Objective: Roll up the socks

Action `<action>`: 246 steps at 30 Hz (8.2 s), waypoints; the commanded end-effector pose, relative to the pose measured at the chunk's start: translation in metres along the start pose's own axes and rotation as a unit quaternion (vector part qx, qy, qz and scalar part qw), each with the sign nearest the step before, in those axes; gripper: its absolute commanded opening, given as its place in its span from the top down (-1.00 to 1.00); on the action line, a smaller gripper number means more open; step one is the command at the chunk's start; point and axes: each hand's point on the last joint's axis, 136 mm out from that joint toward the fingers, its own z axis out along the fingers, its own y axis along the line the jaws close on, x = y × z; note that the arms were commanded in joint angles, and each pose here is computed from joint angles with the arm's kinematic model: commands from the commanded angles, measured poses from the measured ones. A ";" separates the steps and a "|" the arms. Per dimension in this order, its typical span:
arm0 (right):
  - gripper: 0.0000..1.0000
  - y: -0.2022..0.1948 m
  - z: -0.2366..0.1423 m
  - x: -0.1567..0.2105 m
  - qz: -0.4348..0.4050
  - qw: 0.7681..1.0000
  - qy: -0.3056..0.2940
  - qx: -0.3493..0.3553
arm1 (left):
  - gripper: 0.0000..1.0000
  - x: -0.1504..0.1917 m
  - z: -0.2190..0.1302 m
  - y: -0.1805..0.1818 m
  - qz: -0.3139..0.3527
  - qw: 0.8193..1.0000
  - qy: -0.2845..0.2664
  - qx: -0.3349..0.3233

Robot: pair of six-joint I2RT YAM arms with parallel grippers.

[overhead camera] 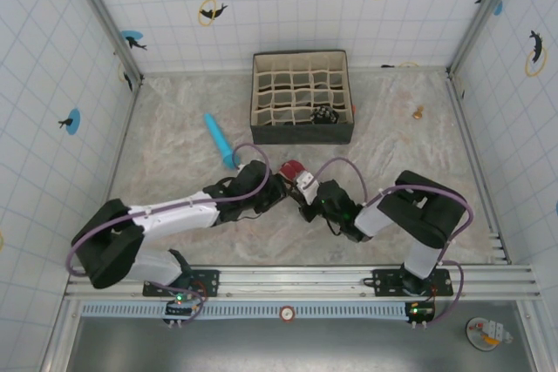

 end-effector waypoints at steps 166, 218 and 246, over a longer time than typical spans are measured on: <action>1.00 -0.025 0.022 0.025 0.258 0.953 0.143 -0.071 | 1.00 0.013 0.001 0.067 0.145 0.988 0.054 0.008; -0.44 0.033 -0.064 -0.032 -0.104 0.994 -0.039 0.006 | 1.00 0.005 0.039 0.078 -0.056 0.998 0.017 -0.036; 0.52 0.039 -0.003 0.003 -0.137 0.990 0.013 0.023 | 1.00 0.009 0.038 0.074 -0.075 0.996 0.030 -0.030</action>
